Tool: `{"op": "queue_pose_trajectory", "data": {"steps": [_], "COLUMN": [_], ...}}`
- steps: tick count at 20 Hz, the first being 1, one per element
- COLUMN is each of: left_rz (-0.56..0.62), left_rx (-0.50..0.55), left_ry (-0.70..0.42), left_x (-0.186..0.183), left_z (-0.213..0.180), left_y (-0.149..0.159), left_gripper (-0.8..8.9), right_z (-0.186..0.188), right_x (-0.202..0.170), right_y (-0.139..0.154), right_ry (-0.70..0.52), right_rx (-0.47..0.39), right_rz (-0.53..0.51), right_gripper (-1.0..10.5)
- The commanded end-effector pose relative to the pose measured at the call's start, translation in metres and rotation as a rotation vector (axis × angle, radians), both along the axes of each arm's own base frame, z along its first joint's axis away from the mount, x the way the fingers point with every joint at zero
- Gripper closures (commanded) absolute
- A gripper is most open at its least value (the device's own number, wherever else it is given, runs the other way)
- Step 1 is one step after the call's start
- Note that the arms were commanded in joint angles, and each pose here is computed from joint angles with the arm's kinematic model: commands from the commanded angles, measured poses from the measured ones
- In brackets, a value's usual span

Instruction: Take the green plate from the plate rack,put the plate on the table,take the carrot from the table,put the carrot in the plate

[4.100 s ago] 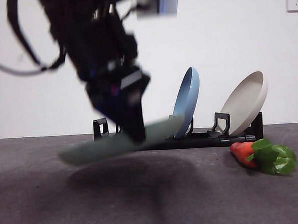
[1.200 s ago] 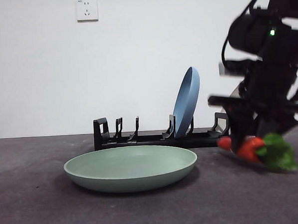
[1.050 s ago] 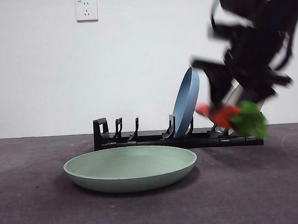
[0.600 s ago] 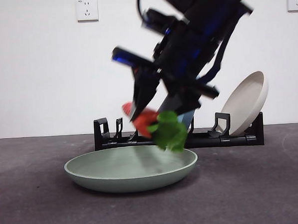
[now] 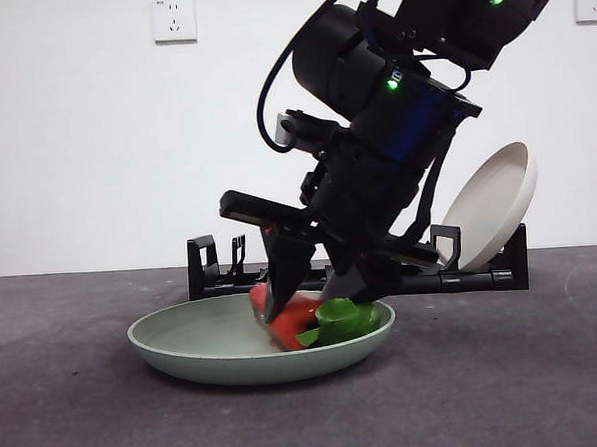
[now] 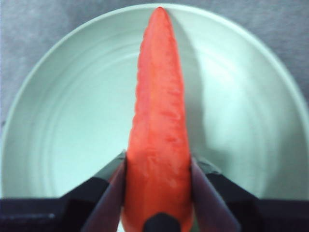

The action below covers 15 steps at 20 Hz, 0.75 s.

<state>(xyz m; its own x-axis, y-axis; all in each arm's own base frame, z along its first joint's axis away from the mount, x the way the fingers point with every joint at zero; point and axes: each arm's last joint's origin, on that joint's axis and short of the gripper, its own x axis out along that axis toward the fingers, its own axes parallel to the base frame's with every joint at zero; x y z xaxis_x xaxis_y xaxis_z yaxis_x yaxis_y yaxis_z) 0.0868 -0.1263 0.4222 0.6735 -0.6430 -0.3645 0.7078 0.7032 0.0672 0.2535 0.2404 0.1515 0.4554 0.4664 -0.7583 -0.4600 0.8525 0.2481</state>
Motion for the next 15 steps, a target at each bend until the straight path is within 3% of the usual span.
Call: {"op": "queue_pose_trajectory", "data": {"steps": [1,2,3,8,11,15], "left_rz": [0.001,0.002,0.002,0.003,0.003,0.003], "left_rx": [-0.007,-0.008,-0.008,-0.007,-0.006,0.026], "left_ry": [0.007,0.006,0.005,0.005,0.006,0.027], "left_x": [0.0,0.0,0.0,0.0,0.0,-0.001], "left_z": [-0.001,-0.001,-0.001,-0.001,-0.001,-0.004], "left_y": [0.0,0.0,0.0,0.0,0.0,0.001], "left_gripper": [3.74,3.74,3.74,3.74,3.74,3.74], "right_z": [0.003,0.008,0.014,0.07,0.111,0.153], "right_x": [-0.003,-0.003,-0.004,-0.018,-0.045,-0.101], "right_y": [0.0,0.0,-0.001,-0.015,-0.041,-0.094], "right_ry": [-0.004,-0.014,-0.026,-0.126,-0.136,-0.105], "right_rx": [0.011,0.021,0.031,0.103,0.108,0.044], "right_rz": [0.001,0.002,0.002,0.018,0.02,0.049], "right_gripper": [5.4,4.3,4.0,4.0,4.1,4.1]}}
